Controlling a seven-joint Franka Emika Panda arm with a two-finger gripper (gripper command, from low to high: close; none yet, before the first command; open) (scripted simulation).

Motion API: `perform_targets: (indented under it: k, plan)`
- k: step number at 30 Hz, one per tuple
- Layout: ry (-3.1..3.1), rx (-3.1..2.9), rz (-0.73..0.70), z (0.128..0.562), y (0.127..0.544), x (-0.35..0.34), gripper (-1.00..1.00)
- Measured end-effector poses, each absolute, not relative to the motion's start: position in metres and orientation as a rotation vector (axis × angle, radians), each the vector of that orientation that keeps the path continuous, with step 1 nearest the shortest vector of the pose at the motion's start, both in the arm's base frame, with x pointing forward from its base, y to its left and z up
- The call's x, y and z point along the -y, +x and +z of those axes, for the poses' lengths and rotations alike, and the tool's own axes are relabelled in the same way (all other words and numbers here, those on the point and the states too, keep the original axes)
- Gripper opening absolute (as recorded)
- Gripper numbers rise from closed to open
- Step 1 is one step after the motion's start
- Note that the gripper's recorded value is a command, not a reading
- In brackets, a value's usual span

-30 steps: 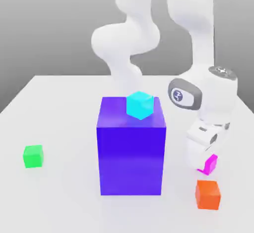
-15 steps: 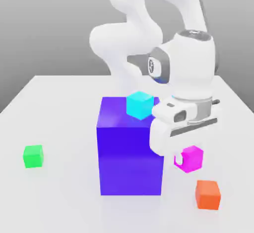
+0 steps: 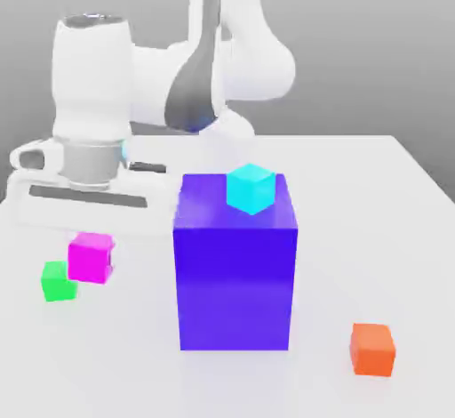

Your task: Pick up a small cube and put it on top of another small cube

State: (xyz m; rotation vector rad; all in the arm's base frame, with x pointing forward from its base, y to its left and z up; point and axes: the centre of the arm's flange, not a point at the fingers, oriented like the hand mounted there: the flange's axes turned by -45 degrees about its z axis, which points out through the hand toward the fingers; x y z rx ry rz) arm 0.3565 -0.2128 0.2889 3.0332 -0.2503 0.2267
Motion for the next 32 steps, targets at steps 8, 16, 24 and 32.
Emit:
perform_targets:
  k: [8, 16, 24, 32]
  plan:
    - [3.029, 0.616, 0.099, 0.268, 0.26, 0.302, -1.0]
    - [3.09, 0.625, 0.016, 0.235, 0.247, 0.297, -1.0]
    - [3.093, 0.618, 0.022, 0.207, 0.25, 0.297, -1.0]
    - [3.08, 0.631, 0.003, 0.179, 0.243, 0.296, 1.0]
